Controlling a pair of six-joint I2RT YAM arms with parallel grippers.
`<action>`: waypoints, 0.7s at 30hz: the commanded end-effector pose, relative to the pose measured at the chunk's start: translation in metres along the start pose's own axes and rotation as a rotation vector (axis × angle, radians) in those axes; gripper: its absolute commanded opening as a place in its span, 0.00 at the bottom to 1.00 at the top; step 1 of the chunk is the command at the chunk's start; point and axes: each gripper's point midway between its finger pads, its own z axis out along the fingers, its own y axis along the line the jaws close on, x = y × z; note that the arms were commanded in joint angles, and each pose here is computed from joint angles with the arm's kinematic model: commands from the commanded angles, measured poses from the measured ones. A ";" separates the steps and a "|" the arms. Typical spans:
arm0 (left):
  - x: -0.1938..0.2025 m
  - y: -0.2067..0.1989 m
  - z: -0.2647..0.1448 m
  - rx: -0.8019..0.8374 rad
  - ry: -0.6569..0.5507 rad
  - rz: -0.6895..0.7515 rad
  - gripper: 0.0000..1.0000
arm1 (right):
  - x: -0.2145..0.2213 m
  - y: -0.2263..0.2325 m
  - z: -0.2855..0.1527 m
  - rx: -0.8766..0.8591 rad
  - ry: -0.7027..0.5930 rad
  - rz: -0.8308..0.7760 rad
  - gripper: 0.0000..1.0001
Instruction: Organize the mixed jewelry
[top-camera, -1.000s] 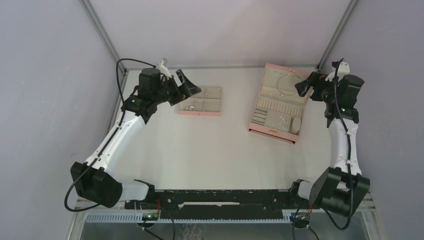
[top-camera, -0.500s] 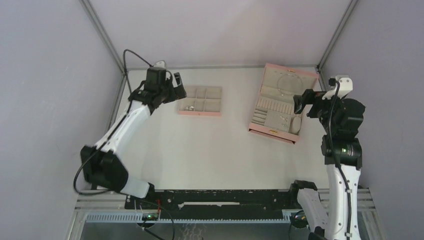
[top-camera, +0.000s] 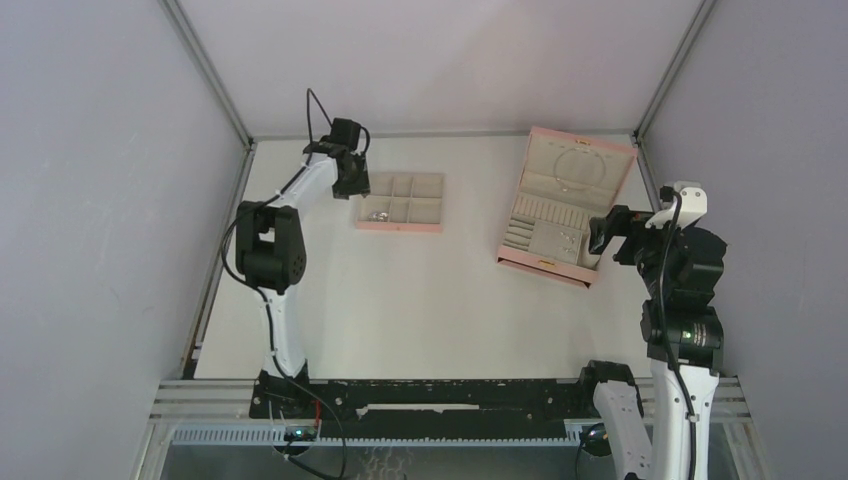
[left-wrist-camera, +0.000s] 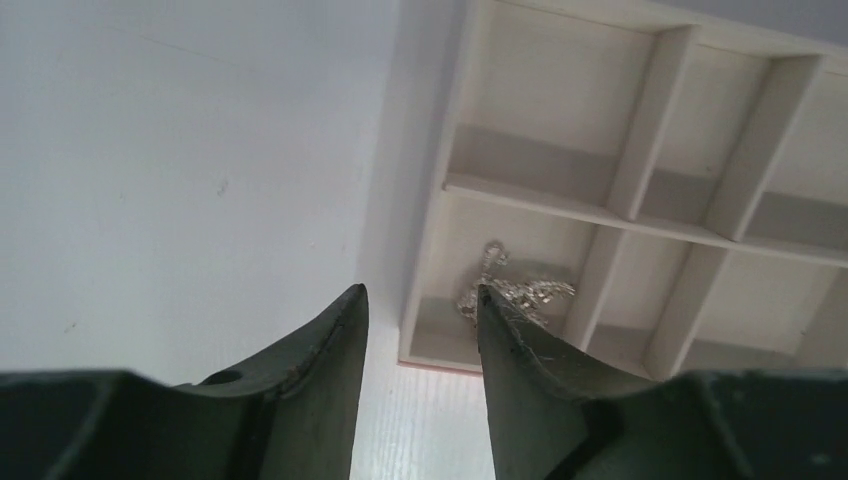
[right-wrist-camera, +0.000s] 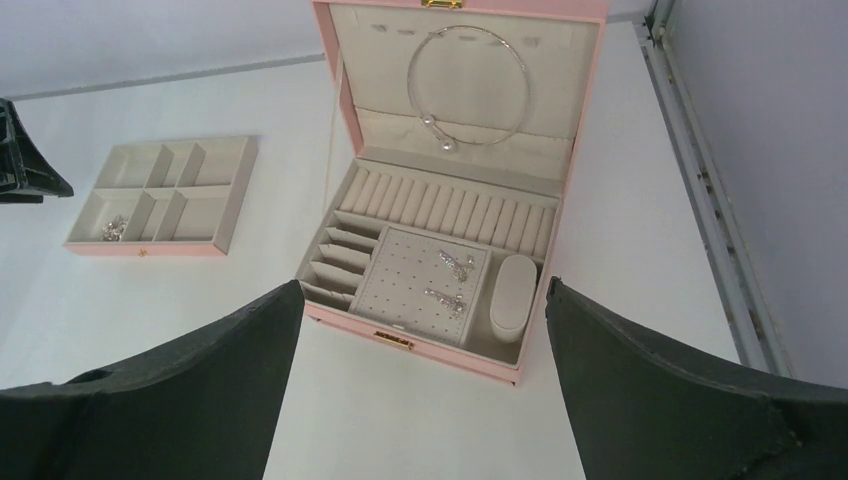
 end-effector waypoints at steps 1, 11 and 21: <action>-0.016 0.017 0.004 -0.013 -0.010 -0.007 0.48 | -0.002 -0.001 -0.004 0.016 -0.013 0.010 1.00; 0.008 0.019 0.033 -0.018 0.075 0.039 0.41 | -0.007 0.001 0.004 0.004 -0.019 0.033 1.00; 0.003 0.015 0.027 0.018 0.021 0.006 0.46 | -0.005 0.005 0.011 -0.022 0.000 0.053 1.00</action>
